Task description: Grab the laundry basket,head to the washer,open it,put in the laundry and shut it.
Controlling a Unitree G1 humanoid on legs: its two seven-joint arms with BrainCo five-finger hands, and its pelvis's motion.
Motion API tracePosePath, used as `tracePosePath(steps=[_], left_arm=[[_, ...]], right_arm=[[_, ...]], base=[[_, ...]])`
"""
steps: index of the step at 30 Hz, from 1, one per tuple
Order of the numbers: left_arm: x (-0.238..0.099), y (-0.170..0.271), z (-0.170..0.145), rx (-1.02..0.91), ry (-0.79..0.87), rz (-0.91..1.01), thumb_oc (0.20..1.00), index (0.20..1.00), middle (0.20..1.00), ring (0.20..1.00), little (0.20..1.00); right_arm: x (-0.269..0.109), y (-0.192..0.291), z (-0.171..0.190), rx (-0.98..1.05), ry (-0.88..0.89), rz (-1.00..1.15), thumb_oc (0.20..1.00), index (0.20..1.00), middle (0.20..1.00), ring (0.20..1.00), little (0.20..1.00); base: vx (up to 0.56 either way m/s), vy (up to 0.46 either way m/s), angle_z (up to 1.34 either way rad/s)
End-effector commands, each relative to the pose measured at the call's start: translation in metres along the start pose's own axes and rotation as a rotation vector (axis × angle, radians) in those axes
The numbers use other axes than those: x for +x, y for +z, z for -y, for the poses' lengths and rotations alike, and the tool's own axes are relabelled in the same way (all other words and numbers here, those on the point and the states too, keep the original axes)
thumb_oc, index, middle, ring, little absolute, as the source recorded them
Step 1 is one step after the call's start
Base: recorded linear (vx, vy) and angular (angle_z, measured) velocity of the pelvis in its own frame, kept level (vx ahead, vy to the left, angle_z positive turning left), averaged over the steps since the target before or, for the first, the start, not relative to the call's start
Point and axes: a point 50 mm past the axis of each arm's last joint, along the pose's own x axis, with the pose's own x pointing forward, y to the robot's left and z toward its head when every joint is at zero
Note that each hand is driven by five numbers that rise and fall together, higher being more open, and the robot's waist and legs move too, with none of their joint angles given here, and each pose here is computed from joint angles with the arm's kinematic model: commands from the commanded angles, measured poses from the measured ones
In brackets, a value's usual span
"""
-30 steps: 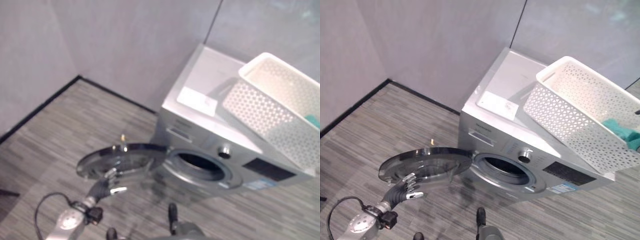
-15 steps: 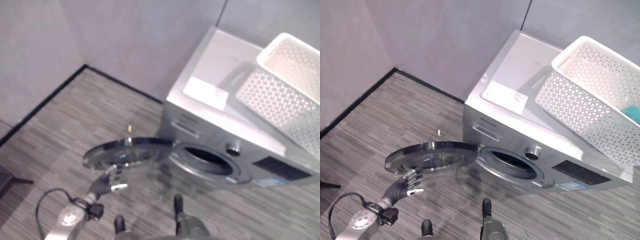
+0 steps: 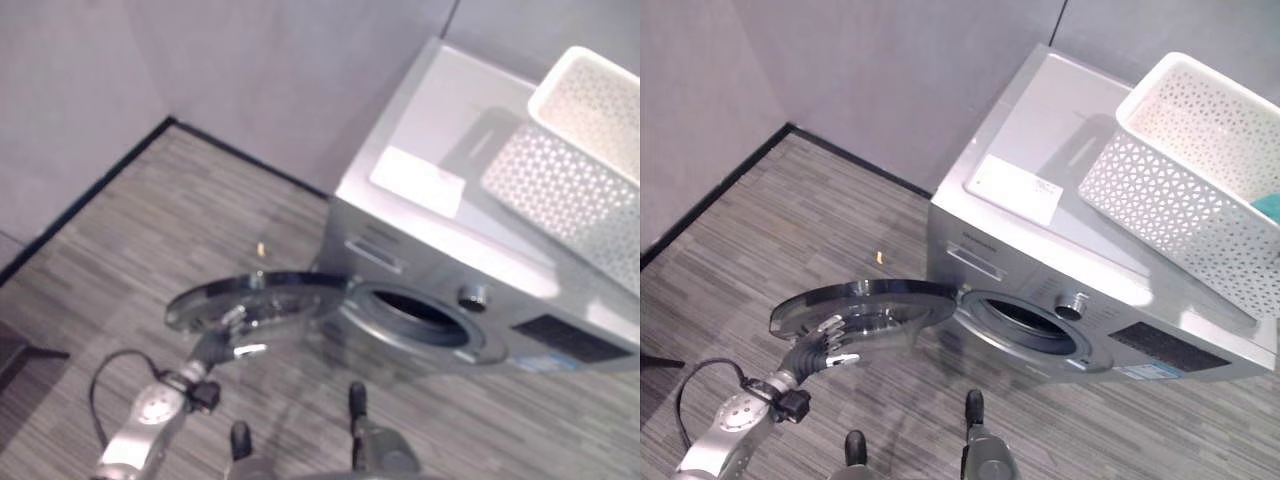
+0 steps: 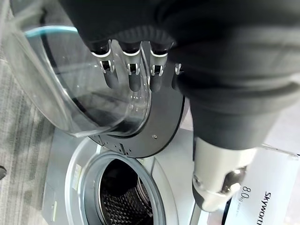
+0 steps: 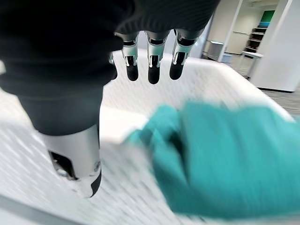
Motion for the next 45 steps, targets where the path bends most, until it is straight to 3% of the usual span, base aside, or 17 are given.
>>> tracePosePath(steps=[1, 8, 14, 22, 40, 45], left_arm=[[-0.003, 0.013, -0.006, 0.060, -0.030, 0.058, 1.000, 1.000, 1.000, 1.000, 1.000], [-0.008, 0.013, -0.015, 0.073, 0.015, 0.053, 1.000, 1.000, 1.000, 1.000, 1.000], [-0.009, 0.010, -0.017, 0.075, 0.030, 0.037, 1.000, 1.000, 1.000, 1.000, 1.000], [-0.013, 0.003, -0.021, 0.071, 0.065, 0.009, 1.000, 1.000, 1.000, 1.000, 1.000], [-0.007, 0.002, -0.009, 0.037, 0.038, 0.017, 1.000, 1.000, 1.000, 1.000, 1.000], [-0.006, -0.001, -0.005, 0.027, 0.029, 0.011, 1.000, 1.000, 1.000, 1.000, 1.000]], right_arm=[[-0.007, -0.018, 0.025, 0.082, -0.120, -0.070, 1.000, 1.000, 1.000, 1.000, 1.000], [-0.005, -0.036, -0.003, 0.101, -0.003, -0.146, 1.000, 1.000, 1.000, 1.000, 1.000], [-0.022, -0.087, 0.004, 0.113, -0.064, -0.392, 1.000, 1.000, 1.000, 1.000, 1.000], [-0.031, -0.119, 0.001, 0.182, -0.114, -0.575, 1.000, 1.000, 1.000, 1.000, 1.000], [-0.001, -0.091, 0.007, 0.173, -0.136, -0.504, 1.000, 1.000, 1.000, 1.000, 1.000], [0.017, -0.067, -0.001, 0.138, -0.090, -0.395, 1.000, 1.000, 1.000, 1.000, 1.000]], base=[[0.04, -0.007, -0.02], [0.03, -0.003, -0.02], [0.02, 0.010, 0.05], [0.02, -0.039, 0.08], [0.01, -0.078, 0.14], [0.01, -0.060, 0.10]])
